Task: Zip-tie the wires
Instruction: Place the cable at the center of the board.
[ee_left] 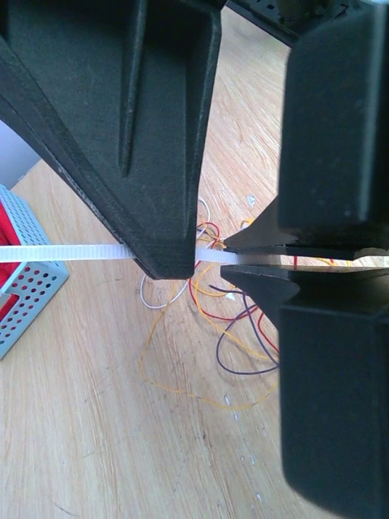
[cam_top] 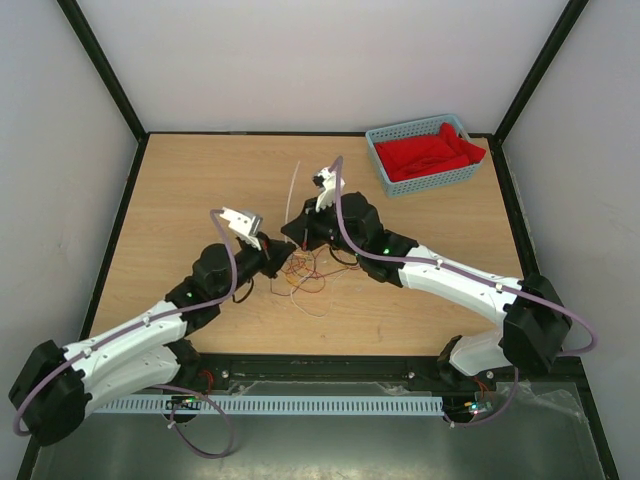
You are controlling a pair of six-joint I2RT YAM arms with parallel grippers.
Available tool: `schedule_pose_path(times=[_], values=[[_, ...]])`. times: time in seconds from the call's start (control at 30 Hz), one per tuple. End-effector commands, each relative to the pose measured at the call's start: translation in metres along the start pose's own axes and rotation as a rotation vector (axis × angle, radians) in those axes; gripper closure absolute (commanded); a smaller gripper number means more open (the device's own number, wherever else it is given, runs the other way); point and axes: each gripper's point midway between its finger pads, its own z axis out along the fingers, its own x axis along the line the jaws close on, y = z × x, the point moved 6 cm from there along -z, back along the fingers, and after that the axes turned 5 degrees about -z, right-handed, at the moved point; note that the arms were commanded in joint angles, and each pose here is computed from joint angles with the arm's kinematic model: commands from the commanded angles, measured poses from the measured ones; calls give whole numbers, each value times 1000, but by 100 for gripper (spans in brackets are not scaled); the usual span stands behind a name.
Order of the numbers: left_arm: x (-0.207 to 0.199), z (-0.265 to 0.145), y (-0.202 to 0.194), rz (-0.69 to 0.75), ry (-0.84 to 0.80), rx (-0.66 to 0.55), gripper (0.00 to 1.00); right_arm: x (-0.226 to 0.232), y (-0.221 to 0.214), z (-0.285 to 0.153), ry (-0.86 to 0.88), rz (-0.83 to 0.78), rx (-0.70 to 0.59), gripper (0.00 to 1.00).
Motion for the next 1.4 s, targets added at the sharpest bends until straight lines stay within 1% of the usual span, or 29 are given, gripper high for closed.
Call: schedule_pose_path(times=[0.0, 0.07, 0.13, 0.17, 0.2, 0.23, 0.27, 0.3, 0.43, 0.53, 0.57, 0.7, 0.77, 0.9, 1.0, 1.07, 1.13, 1.23, 1.37], values=[[20, -21, -34, 31, 95, 199, 100, 31, 75, -23, 161, -43, -301, 100], [20, -27, -24, 28, 126, 207, 100, 29, 74, -26, 182, -56, -298, 99], [23, -36, -19, 15, 167, 240, 100, 22, 74, -31, 193, -59, -295, 79], [25, -39, -15, 3, 183, 248, 100, 18, 74, -34, 196, -59, -293, 68], [25, -43, -11, -6, 191, 252, 100, 15, 75, -37, 206, -64, -296, 55], [27, -47, -7, -19, 206, 255, 100, 10, 79, -42, 208, -73, -307, 45], [29, -51, -4, -34, 225, 262, 100, 7, 80, -46, 215, -88, -309, 35], [31, -55, 0, -53, 240, 269, 100, 3, 80, -50, 215, -103, -313, 29], [37, -73, 18, -132, 303, 288, 100, -11, 79, -67, 185, -190, -342, 14], [33, -82, 33, -176, 280, 262, 100, -23, 66, -69, 151, -297, -336, 2], [32, -84, 36, -200, 278, 250, 100, -28, 59, -68, 146, -321, -325, 0], [34, -93, 52, -295, 282, 226, 100, -38, 30, -62, 197, -415, -317, 1], [39, -97, 56, -360, 310, 237, 100, -42, 10, -58, 252, -470, -304, 1], [47, -97, 60, -472, 288, 257, 100, -38, -16, -46, 362, -559, -313, 1], [49, -96, 62, -488, 289, 257, 100, -21, -38, -36, 447, -653, -318, 1], [49, -96, 63, -491, 295, 251, 100, -8, -52, -26, 465, -719, -325, 1], [49, -96, 63, -499, 295, 249, 100, 0, -56, -15, 442, -731, -354, 1], [47, -97, 63, -502, 289, 247, 100, 13, -60, 1, 458, -717, -385, 1], [47, -97, 62, -510, 290, 246, 100, 32, -73, 22, 507, -732, -382, 1]])
